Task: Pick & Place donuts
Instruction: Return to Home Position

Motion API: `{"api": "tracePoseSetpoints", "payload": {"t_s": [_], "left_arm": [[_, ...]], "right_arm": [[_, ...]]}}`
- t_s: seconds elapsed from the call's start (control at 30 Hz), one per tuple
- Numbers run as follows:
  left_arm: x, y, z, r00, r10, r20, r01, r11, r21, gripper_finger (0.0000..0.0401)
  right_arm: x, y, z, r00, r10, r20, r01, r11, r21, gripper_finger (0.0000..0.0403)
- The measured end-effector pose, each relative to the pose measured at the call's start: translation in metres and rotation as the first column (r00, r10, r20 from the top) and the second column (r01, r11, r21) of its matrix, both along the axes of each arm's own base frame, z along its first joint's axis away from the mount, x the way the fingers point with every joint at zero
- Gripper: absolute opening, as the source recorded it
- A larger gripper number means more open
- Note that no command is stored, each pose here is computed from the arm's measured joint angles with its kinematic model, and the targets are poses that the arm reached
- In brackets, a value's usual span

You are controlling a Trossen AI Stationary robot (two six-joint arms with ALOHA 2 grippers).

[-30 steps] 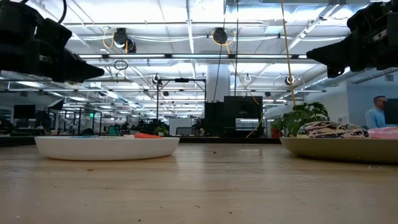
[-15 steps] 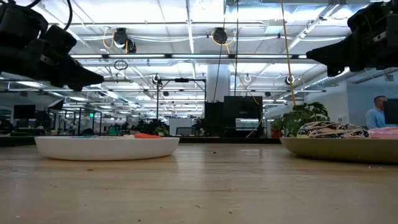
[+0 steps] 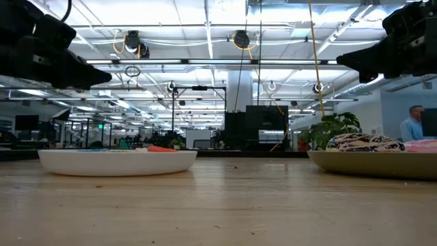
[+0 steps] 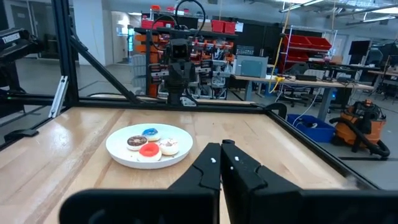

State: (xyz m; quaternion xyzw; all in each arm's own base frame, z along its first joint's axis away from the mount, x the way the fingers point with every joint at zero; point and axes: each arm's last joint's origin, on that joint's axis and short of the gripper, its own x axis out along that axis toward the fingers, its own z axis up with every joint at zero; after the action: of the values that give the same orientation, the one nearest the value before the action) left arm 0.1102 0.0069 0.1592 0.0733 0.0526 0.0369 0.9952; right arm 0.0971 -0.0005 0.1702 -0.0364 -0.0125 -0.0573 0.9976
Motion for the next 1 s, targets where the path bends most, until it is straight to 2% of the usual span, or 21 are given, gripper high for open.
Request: {"api": "tracePoseSetpoints", "payload": {"t_s": [0.17, 0.27, 0.57, 1.0], "left_arm": [[-0.0003, 0.0013, 0.0001, 0.995, 0.104, 0.001, -0.104, 0.994, 0.013, 0.0003], [-0.0007, 0.0024, -0.0015, 0.989, 0.146, -0.013, -0.146, 0.989, -0.012, 0.0010], [-0.0005, 0.0024, 0.0002, 0.989, 0.148, 0.005, -0.148, 0.989, -0.030, 0.0047], [-0.0005, 0.0023, 0.0002, 0.989, 0.146, 0.006, -0.145, 0.989, -0.032, 0.0051]], "right_arm": [[0.0000, 0.0000, 0.0001, 1.000, -0.002, -0.004, 0.001, 0.999, -0.038, 0.0000], [0.0000, 0.0000, 0.0008, 1.000, -0.002, 0.003, 0.002, 0.999, -0.048, 0.0000], [-0.0001, 0.0000, 0.0015, 1.000, -0.002, 0.011, 0.003, 0.999, -0.040, 0.0000], [-0.0001, 0.0000, 0.0017, 1.000, -0.002, 0.013, 0.003, 0.999, -0.040, 0.0000]]}}
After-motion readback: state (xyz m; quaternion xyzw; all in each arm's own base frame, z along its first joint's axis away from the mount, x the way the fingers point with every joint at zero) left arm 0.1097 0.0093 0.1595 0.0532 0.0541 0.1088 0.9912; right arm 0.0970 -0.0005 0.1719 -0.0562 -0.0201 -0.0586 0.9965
